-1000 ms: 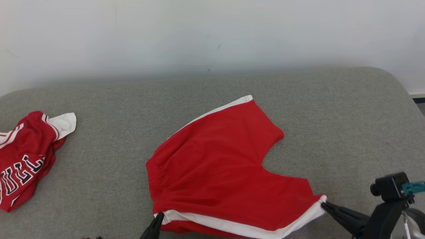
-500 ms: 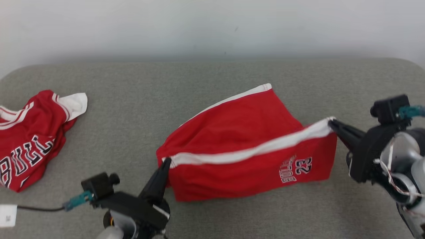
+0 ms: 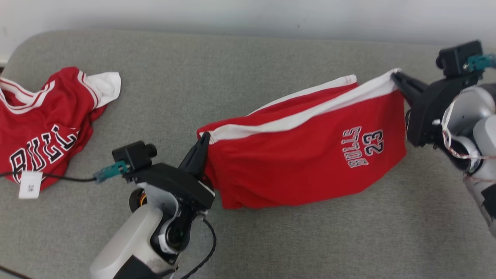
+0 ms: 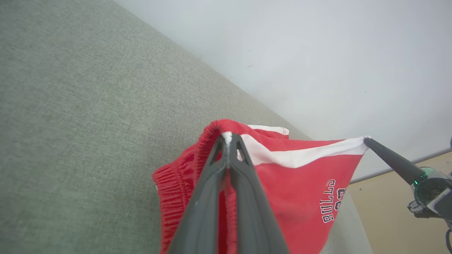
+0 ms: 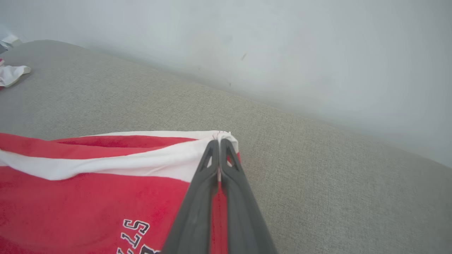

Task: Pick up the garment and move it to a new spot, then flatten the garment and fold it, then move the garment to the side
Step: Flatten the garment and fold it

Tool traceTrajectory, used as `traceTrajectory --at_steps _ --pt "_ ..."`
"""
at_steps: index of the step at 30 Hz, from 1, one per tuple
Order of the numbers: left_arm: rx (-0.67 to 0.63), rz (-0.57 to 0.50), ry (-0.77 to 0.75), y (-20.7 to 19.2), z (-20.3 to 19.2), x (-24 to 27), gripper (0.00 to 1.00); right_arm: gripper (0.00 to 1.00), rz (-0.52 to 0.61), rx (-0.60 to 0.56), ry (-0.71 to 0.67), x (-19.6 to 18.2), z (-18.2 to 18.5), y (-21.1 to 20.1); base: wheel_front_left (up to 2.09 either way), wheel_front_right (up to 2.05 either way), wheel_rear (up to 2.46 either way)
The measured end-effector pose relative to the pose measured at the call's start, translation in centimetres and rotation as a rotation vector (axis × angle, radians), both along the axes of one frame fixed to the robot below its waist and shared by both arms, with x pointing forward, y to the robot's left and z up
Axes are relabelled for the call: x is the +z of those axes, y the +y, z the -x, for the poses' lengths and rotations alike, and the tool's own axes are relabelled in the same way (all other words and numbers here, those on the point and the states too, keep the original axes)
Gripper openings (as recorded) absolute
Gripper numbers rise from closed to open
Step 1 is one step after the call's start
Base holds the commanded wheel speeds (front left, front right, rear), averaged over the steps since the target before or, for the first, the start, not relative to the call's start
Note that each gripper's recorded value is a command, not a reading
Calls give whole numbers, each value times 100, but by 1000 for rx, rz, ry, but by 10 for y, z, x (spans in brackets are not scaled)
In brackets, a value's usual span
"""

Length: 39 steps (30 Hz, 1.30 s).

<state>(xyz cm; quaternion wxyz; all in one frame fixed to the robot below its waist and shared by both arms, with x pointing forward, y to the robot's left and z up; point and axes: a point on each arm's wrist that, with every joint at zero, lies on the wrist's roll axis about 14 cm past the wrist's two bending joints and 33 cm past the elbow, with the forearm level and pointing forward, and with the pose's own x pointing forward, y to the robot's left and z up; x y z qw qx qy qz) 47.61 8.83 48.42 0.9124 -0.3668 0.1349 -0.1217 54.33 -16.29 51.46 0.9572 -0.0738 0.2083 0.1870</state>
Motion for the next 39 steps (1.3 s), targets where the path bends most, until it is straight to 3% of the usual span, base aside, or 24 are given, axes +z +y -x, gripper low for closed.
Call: traceTrajectory --at_steps 19,20,21,26,30,33,39 --pt "97 -71 60 23 -33 -35 0 0 15 -17 29 -51 -63 22 0 0 0" --pt "102 -73 65 24 -34 -38 44 100 11 -23 38 -56 -65 24 0 0 0" --pt "102 -72 61 24 -34 -38 100 100 9 -28 50 -60 -66 24 0 0 0" --pt "116 -82 21 29 -34 -32 100 100 -15 -49 74 -62 -65 25 0 0 0" --pt "133 -147 -60 45 -31 -17 100 100 -35 -72 63 -43 -67 20 0 0 0" --pt "135 -275 -114 64 -20 -10 100 100 -27 -97 102 -38 -60 10 0 0 0" --pt "152 -305 -243 68 18 17 100 100 -36 -183 218 -43 -36 -18 0 0 0"
